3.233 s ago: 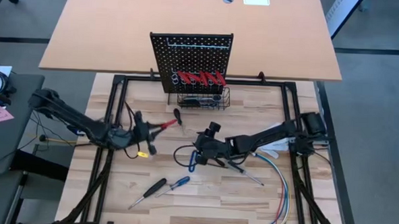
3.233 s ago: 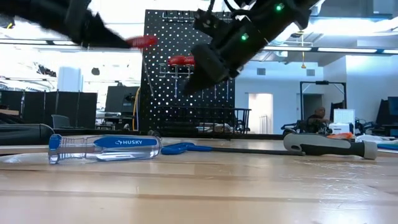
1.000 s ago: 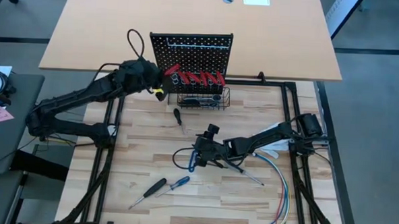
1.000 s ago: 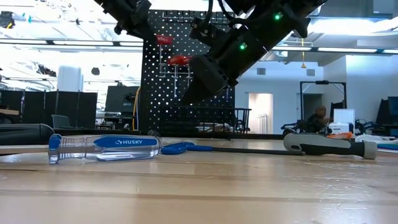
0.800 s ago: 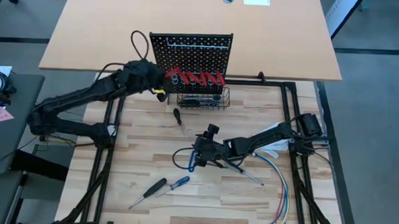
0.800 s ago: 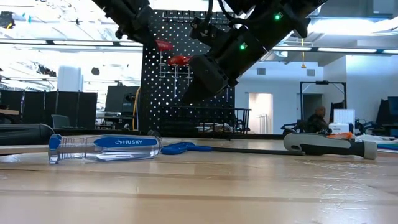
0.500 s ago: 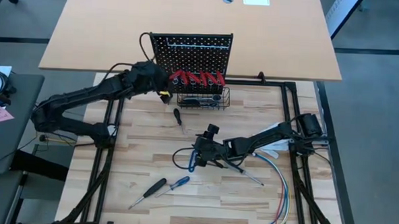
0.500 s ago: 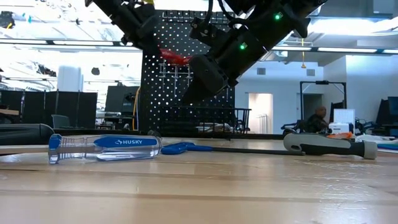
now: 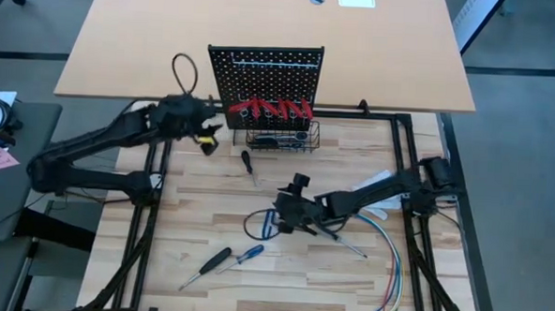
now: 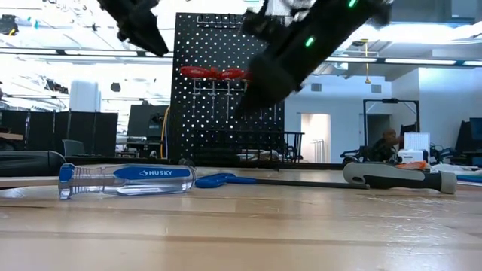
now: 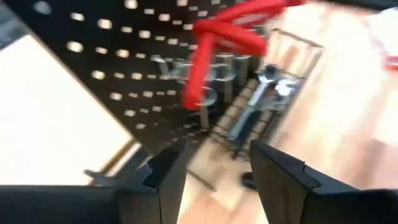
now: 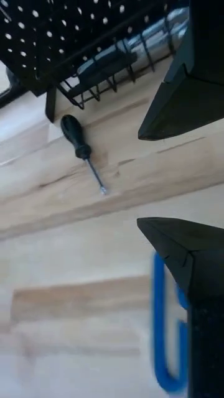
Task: Hang tools onto peg board
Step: Hang the gray screwdriver on the pegboard
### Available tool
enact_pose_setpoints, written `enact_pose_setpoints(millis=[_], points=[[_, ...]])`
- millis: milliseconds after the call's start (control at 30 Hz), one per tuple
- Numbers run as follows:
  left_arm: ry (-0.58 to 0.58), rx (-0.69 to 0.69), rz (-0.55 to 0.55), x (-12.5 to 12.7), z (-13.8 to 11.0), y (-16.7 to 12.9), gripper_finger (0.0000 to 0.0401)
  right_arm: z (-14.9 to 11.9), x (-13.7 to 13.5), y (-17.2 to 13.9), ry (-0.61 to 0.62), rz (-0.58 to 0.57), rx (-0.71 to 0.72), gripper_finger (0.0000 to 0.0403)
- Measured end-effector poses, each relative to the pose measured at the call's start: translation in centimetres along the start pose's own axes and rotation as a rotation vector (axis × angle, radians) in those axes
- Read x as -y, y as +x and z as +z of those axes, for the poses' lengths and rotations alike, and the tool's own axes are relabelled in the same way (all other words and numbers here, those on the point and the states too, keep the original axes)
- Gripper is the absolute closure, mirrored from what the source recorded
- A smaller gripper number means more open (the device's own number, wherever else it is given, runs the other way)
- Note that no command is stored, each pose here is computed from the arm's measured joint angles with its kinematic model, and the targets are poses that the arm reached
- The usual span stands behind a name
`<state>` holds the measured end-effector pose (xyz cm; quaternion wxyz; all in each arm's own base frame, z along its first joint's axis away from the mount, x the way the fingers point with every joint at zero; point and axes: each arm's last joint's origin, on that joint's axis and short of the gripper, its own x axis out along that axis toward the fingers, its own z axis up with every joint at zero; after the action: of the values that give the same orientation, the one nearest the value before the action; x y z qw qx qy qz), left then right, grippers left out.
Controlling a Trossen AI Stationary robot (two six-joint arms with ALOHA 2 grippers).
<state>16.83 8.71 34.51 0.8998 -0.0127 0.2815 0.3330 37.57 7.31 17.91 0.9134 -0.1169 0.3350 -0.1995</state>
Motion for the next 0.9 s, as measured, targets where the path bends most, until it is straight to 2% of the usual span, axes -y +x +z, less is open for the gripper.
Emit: enact_pose_setpoints(millis=[133, 233, 367, 467, 567, 767, 833, 900], points=[[0.004, 0.039, -0.127, 2.3, -1.9, -0.7, 0.0237, 0.1, -0.2, -3.0, -0.052, 0.035, -0.038, 0.0185], [0.034, 0.055, -0.219, 4.3, -4.2, -0.4, 0.0238, -0.6, -0.6, -4.9, -0.035, 0.089, -0.054, 0.0185], [0.066, 0.093, -0.339, 7.1, -7.7, 0.4, 0.0239, -3.0, -0.8, -6.7, 0.060, 0.239, -0.105, 0.0184], [0.093, 0.131, -0.419, 8.9, -10.1, 1.0, 0.0239, -5.0, -0.6, -8.0, 0.144, 0.270, -0.155, 0.0185], [0.104, 0.156, -0.482, 10.2, -12.3, 1.6, 0.0239, -5.8, -0.2, -10.1, 0.233, 0.278, -0.198, 0.0184], [0.073, 0.203, -0.550, 11.8, -15.2, 2.3, 0.0239, -7.6, 0.1, -13.4, 0.383, 0.292, -0.412, 0.0184], [0.069, 0.204, -0.550, 12.0, -15.9, 2.6, 0.0239, -8.1, -0.5, -13.7, 0.380, 0.286, -0.438, 0.0184], [0.065, 0.207, -0.539, 12.2, -16.2, 2.8, 0.0239, -8.7, -1.3, -13.2, 0.328, 0.277, -0.459, 0.0184]])
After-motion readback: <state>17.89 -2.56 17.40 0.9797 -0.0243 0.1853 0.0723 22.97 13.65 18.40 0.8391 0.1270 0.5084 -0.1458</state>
